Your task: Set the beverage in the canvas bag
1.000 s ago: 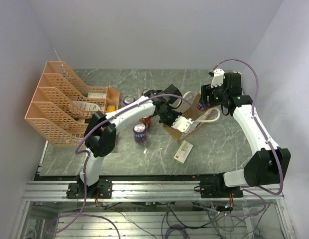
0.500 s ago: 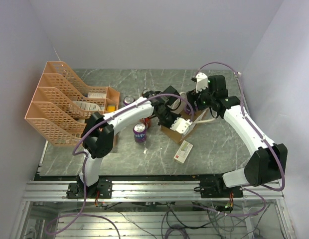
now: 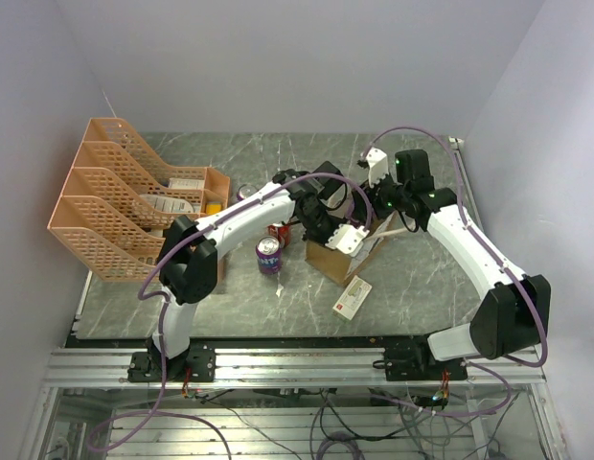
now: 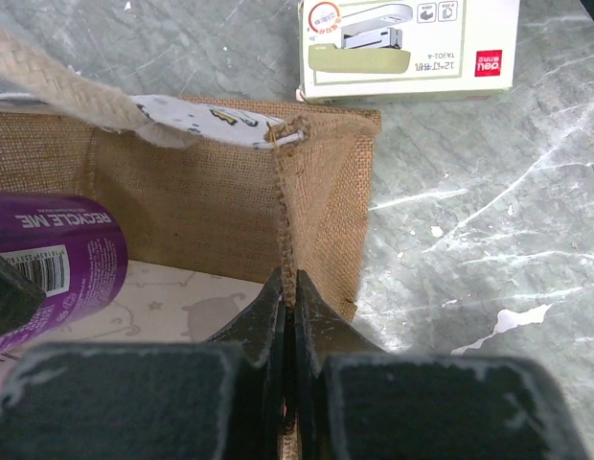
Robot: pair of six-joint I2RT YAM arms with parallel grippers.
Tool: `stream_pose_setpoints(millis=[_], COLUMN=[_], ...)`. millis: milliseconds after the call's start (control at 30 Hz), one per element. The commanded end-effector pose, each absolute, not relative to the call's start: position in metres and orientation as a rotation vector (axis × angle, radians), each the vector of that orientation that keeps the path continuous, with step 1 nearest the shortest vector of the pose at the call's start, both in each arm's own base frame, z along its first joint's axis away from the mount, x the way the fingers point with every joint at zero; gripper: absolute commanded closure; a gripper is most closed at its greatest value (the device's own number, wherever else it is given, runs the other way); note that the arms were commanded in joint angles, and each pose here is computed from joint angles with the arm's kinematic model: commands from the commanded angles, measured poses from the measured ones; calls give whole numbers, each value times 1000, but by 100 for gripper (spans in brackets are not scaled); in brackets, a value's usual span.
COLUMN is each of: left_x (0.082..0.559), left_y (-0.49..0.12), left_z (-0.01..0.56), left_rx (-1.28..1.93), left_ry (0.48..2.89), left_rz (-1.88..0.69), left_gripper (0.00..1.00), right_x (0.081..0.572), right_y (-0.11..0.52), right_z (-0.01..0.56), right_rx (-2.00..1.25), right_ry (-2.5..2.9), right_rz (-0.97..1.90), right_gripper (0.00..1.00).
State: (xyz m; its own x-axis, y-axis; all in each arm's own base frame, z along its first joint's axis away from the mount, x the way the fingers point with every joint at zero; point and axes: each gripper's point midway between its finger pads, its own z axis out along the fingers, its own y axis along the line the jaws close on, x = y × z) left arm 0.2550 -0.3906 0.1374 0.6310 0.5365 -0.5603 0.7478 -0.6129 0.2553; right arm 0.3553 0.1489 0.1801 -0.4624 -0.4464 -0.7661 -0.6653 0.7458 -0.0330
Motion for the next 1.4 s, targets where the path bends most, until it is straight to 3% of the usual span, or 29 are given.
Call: stream_pose_setpoints(millis=[0,500,1367], left_x=[250,251,246], left_y=[-395,-390,-379], left_z=[144,134,124], left_rx=[2374,2391,2420], left_ry=[950,864,808], left_rz=[-666,-600,-592], left_gripper=[93,93,93], right_x=[355,344,400], right_y=[168,183,154], right_z=[213,187,133], right_rx=[-926,-1000,-682], right_ry=[1964,2005,2145], right_rz=[417,497,242], right_gripper=[82,79,79])
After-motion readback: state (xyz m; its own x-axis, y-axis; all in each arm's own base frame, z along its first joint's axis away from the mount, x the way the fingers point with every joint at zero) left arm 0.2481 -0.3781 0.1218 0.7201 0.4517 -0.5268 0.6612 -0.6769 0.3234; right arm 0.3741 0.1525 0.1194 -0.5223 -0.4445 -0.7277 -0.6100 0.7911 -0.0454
